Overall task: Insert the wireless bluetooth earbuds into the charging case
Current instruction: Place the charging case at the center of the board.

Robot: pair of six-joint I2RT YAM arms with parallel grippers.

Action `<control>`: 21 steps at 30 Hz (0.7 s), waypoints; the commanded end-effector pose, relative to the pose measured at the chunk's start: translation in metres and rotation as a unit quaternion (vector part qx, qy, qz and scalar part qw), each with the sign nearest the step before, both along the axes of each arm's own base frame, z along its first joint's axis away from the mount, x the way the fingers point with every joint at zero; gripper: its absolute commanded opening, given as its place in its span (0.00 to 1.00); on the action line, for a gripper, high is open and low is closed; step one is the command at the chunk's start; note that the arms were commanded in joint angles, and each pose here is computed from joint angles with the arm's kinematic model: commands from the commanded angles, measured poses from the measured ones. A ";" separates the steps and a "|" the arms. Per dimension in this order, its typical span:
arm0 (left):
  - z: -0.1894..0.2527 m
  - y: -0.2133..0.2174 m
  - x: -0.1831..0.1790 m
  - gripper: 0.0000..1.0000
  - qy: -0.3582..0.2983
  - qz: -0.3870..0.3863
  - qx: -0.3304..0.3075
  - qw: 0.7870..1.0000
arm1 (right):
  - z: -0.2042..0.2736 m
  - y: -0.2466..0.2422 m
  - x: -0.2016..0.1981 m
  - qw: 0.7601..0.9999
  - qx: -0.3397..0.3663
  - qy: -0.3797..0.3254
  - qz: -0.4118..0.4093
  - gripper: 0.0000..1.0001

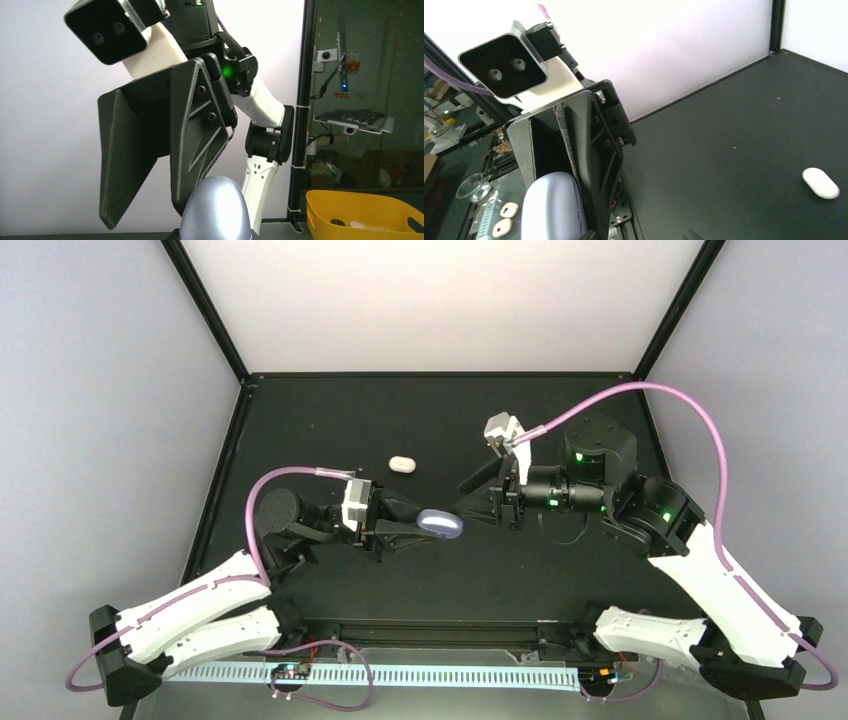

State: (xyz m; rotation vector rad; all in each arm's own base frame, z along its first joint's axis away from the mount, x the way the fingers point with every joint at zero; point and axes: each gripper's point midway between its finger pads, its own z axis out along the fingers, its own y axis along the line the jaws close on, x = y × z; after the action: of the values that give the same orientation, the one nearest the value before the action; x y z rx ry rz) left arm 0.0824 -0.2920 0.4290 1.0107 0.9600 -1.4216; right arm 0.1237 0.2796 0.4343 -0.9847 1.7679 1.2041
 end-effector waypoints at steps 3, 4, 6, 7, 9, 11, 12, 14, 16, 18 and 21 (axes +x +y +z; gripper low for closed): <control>-0.021 -0.010 0.040 0.01 0.063 0.085 0.030 0.994 | -0.007 -0.043 0.053 0.978 -0.029 -0.029 -0.204 0.53; -0.035 -0.014 0.052 0.01 0.087 0.110 0.049 0.989 | -0.015 -0.052 0.064 0.968 -0.041 -0.028 -0.244 0.56; -0.074 -0.021 0.079 0.01 0.142 0.160 0.101 0.972 | -0.035 -0.069 0.082 0.949 -0.062 -0.019 -0.309 0.60; -0.093 -0.024 0.092 0.02 0.168 0.186 0.125 0.960 | -0.044 -0.076 0.087 0.942 -0.065 -0.013 -0.330 0.62; -0.134 -0.027 0.114 0.01 0.220 0.225 0.170 0.934 | -0.064 -0.091 0.096 0.925 -0.068 -0.003 -0.373 0.64; -0.170 -0.031 0.130 0.01 0.265 0.245 0.205 0.910 | -0.084 -0.105 0.100 0.909 -0.069 -0.002 -0.410 0.66; -0.189 -0.034 0.138 0.02 0.287 0.253 0.222 0.897 | -0.092 -0.112 0.101 0.903 -0.068 -0.001 -0.424 0.67; -0.220 -0.040 0.150 0.02 0.322 0.258 0.250 0.876 | -0.110 -0.121 0.101 0.894 -0.072 0.006 -0.443 0.69; -0.258 -0.047 0.163 0.02 0.357 0.265 0.285 0.849 | -0.128 -0.122 0.099 0.892 -0.084 0.016 -0.444 0.70; -0.295 -0.053 0.177 0.01 0.391 0.274 0.324 0.817 | -0.142 -0.124 0.097 0.890 -0.097 0.027 -0.444 0.70; -0.329 -0.057 0.194 0.01 0.421 0.285 0.353 0.785 | -0.152 -0.128 0.092 0.890 -0.101 0.036 -0.443 0.71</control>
State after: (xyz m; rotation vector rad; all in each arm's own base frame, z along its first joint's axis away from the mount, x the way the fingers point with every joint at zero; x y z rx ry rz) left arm 0.2529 -0.3445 0.1219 0.5467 2.2453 -0.9785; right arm 0.2131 0.1633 0.2784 -0.2373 2.1013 0.4750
